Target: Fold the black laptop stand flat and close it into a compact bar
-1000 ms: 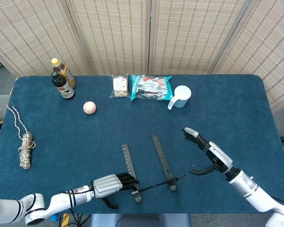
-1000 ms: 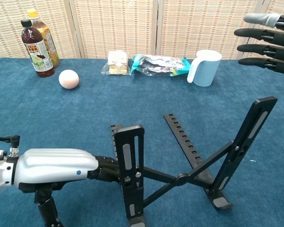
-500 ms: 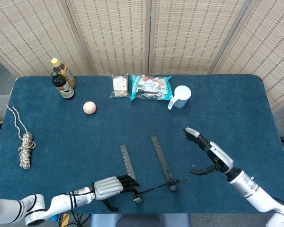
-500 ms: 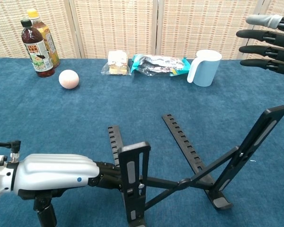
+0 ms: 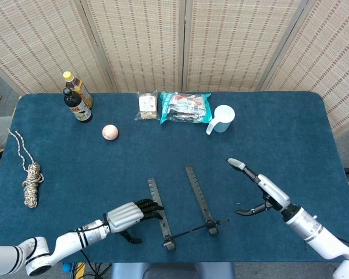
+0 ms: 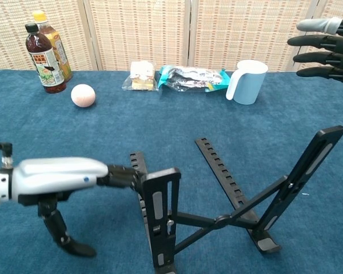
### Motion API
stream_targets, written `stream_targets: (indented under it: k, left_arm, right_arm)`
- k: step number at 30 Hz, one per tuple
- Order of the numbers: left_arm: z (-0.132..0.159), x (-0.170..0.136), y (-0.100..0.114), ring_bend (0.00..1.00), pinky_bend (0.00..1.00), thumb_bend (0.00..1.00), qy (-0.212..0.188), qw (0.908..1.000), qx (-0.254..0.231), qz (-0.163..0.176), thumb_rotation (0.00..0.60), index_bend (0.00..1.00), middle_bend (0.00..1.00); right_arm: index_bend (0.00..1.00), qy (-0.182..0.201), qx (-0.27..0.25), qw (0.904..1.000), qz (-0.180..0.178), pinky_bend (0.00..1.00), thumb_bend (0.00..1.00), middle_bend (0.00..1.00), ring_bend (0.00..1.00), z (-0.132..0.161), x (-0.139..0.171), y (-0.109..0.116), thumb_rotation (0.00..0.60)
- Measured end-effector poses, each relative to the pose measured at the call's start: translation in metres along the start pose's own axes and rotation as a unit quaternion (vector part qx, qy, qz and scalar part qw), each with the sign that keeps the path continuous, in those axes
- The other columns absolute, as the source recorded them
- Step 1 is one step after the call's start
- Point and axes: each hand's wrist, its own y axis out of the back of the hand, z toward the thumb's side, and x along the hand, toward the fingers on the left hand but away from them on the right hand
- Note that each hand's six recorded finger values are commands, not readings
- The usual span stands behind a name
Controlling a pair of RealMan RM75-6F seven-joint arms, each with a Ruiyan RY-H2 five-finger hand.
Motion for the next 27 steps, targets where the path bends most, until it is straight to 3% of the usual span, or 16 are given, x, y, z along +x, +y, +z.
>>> stream_targets:
  k: [4, 13, 19, 27]
  left_arm:
    - [-0.016, -0.014, 0.024, 0.00, 0.02, 0.17, 0.033, 0.9984, 0.010, 0.046, 0.600, 0.17, 0.05]
    - [-0.036, -0.040, 0.060, 0.00, 0.02, 0.17, 0.082, 0.9888, 0.030, 0.121, 0.600, 0.17, 0.05]
    - [-0.045, -0.050, 0.071, 0.00, 0.02, 0.17, 0.105, 0.9828, 0.043, 0.145, 0.600, 0.17, 0.05]
    - [-0.050, -0.053, 0.074, 0.00, 0.02, 0.17, 0.116, 0.9809, 0.045, 0.149, 0.600, 0.17, 0.05]
  right_arm:
    - [0.00, -0.026, 0.051, 0.9980, 0.026, 0.06, 0.00, 0.04, 0.00, 0.004, 0.002, 0.003, 0.600]
    - [0.00, -0.055, 0.082, 0.9930, 0.065, 0.06, 0.00, 0.01, 0.00, 0.007, -0.008, -0.003, 0.600]
    - [0.00, -0.073, 0.104, 0.9865, 0.103, 0.06, 0.00, 0.00, 0.00, 0.011, -0.010, -0.008, 0.600]
    - [0.00, -0.088, 0.105, 0.9819, 0.131, 0.06, 0.00, 0.00, 0.00, 0.016, -0.001, -0.007, 0.600]
